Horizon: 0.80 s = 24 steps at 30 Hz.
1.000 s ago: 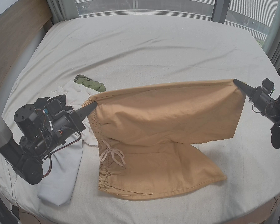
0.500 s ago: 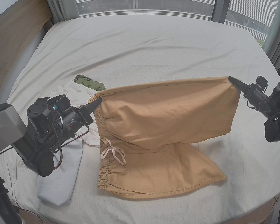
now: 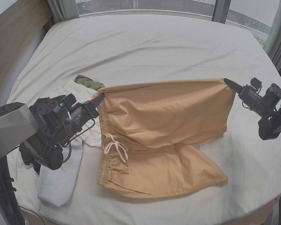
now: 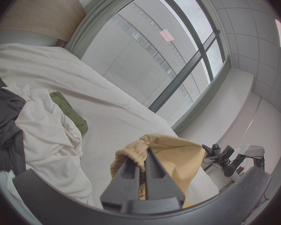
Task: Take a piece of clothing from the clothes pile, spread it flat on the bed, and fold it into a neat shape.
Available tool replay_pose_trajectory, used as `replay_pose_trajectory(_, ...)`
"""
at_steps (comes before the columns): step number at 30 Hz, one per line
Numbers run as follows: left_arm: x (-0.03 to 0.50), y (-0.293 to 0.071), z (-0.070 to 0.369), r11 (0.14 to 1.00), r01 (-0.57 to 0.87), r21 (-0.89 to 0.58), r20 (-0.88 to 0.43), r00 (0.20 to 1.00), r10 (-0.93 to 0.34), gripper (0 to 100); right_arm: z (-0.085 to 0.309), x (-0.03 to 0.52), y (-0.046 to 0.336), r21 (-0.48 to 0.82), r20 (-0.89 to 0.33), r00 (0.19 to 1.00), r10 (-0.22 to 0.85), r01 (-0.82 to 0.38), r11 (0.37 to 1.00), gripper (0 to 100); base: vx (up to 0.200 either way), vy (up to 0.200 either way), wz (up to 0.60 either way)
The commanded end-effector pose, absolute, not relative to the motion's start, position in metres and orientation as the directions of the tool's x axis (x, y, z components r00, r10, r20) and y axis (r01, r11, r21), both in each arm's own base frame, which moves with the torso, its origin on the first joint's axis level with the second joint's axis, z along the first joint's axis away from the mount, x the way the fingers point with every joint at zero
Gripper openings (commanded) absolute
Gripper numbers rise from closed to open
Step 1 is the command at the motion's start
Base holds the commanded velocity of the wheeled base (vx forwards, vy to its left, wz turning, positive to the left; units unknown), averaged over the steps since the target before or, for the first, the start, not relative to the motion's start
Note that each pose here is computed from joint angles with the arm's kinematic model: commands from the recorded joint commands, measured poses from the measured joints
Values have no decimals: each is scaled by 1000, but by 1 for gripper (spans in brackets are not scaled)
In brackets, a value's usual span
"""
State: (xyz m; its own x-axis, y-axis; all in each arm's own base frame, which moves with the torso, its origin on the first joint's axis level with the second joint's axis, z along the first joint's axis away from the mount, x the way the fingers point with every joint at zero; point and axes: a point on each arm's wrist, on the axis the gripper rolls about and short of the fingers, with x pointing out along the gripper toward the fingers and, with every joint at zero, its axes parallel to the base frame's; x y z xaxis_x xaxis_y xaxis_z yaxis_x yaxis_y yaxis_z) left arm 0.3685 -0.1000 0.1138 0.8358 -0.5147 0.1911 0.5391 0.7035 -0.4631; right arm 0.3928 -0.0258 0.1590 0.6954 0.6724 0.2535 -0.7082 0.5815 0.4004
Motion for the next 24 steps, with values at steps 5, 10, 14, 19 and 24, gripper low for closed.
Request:
replay_pose_trajectory(5,383,-103,107,690,533,-490,204,840,-503,0,148,407,-26,403,251,693,676,-709,578,0,0,0,0)
replay_pose_trajectory(10,390,-104,104,689,535,-489,210,839,-502,0,145,413,-26,401,252,692,677,-711,578,0,0,0,0)
replay_pose_trajectory(14,392,-98,104,691,529,-492,213,843,-494,0,145,414,-27,397,255,690,677,-713,578,0,0,0,0)
replay_pose_trajectory(19,399,-96,105,678,530,-510,230,843,-487,100,146,415,-26,393,260,691,675,-714,579,0,0,0,0)
replay_pose_trajectory(24,407,-99,98,680,517,-521,218,850,-479,100,141,416,-29,402,254,700,668,-704,585,100,0,0,0)
